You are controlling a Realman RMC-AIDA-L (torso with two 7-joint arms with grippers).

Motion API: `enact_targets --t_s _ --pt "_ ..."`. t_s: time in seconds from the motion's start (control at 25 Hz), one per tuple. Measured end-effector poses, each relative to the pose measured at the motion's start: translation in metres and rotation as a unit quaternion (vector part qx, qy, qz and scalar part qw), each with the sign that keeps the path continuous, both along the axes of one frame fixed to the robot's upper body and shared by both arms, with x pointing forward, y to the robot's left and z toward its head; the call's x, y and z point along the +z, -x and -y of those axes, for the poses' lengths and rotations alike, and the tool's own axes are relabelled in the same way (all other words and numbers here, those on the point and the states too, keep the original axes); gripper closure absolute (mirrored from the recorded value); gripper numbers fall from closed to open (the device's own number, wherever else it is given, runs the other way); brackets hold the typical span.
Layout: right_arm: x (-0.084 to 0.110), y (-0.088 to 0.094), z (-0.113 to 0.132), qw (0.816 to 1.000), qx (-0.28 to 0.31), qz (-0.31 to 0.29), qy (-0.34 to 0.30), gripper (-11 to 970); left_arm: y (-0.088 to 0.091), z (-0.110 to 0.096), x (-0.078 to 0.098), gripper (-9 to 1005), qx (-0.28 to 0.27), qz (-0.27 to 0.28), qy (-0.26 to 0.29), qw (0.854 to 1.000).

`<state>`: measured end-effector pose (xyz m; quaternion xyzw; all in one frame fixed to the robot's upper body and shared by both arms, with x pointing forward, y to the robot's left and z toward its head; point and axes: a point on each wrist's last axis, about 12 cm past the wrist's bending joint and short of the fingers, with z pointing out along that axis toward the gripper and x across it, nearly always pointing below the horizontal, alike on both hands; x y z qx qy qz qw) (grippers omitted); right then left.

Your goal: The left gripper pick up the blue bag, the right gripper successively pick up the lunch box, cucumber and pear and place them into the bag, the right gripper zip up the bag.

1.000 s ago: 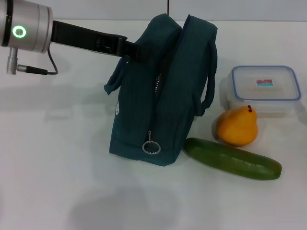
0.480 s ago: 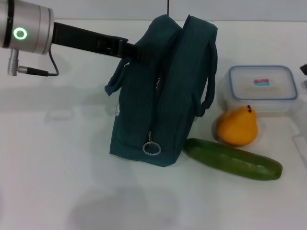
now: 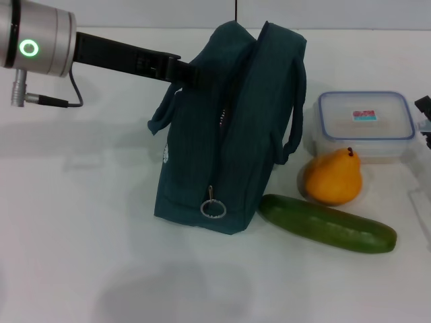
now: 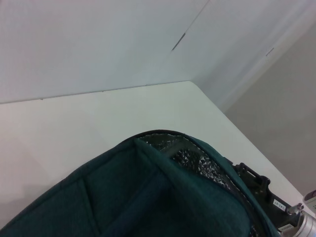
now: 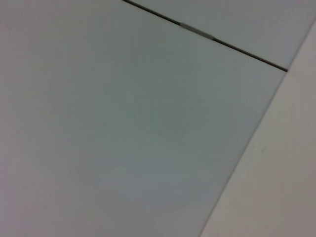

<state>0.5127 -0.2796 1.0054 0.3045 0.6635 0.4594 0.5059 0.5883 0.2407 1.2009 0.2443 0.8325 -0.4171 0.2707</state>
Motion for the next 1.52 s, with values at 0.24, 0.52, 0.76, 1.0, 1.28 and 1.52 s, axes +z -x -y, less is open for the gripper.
enact_targets --t_s 0.24,0.52,0.76,1.0,1.28,1.52 --pt "0.002 -0.004 -0.003 1.0 0.004 0.003 -0.001 305 0.001 -0.001 -0.001 929 0.002 -0.001 0.0 1.0" --pt "0.005 -0.009 -0.011 1.0 0.017 0.002 -0.019 306 0.001 -0.001 -0.001 929 0.002 -0.001 0.0 1.0" --pt "0.006 -0.009 -0.013 0.999 0.02 0.003 -0.025 307 0.0 -0.002 0.0 929 -0.001 0.003 -0.002 1.0" --pt "0.006 -0.006 -0.012 0.999 0.017 0.006 -0.028 321 0.0 -0.001 0.0 929 -0.001 0.004 -0.003 1.0" --pt "0.004 -0.003 -0.009 1.0 0.011 0.004 -0.029 415 0.0 -0.002 0.0 929 -0.001 0.003 -0.002 1.0" --pt "0.002 -0.002 -0.008 1.0 0.007 -0.003 -0.029 562 0.001 -0.002 -0.001 929 0.0 0.003 -0.002 1.0"
